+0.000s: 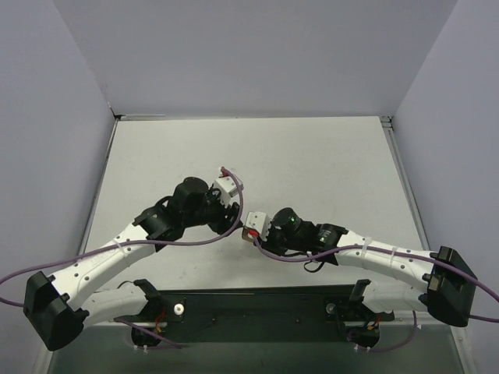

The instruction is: Fold the paper box

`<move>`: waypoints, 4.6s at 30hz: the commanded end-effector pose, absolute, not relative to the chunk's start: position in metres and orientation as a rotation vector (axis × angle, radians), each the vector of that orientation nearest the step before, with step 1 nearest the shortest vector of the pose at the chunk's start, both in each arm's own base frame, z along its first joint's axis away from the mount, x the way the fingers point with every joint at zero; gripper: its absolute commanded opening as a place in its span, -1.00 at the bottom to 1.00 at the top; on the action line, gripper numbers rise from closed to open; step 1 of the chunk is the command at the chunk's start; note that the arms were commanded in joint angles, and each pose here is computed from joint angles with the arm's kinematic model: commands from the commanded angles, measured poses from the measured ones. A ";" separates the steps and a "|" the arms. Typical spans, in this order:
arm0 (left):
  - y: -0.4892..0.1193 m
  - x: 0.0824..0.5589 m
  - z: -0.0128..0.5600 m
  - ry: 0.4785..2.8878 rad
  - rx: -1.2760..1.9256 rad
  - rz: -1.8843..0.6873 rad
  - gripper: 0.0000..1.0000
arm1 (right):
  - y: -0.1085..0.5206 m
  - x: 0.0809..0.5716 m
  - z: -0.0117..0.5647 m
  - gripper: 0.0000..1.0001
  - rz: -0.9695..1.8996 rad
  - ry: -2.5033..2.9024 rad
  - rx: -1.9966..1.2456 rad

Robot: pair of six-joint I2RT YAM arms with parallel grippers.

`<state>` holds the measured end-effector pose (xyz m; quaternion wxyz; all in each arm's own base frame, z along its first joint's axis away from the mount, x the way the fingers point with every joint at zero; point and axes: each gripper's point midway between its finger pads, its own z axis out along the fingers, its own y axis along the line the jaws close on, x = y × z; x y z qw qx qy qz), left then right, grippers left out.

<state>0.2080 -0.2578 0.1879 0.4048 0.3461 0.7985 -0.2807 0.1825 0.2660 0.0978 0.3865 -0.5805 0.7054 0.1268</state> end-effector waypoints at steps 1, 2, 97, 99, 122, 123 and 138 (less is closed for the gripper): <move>-0.257 0.203 0.186 2.049 0.976 -0.706 0.25 | 0.271 0.183 0.109 -0.41 0.340 1.757 -1.464; -0.259 0.204 0.182 2.037 1.017 -0.704 0.23 | 0.267 0.181 0.107 -0.41 0.338 1.776 -1.475; -0.282 0.223 0.087 2.124 0.450 -0.882 -1.00 | 0.251 0.195 0.077 -0.69 0.269 1.940 -1.292; -0.279 0.226 0.085 2.122 0.450 -0.871 -1.00 | 0.250 0.195 0.077 -0.69 0.274 1.941 -1.290; -0.252 0.245 0.065 2.138 0.333 -0.768 -1.00 | 0.251 0.194 0.076 -0.69 0.288 1.944 -1.294; -0.252 0.246 0.066 2.132 0.333 -0.766 -1.00 | 0.251 0.193 0.076 -0.69 0.290 1.944 -1.294; -0.252 0.249 0.044 2.182 0.317 -0.764 -1.00 | 0.248 0.196 0.070 -0.69 0.269 1.949 -1.279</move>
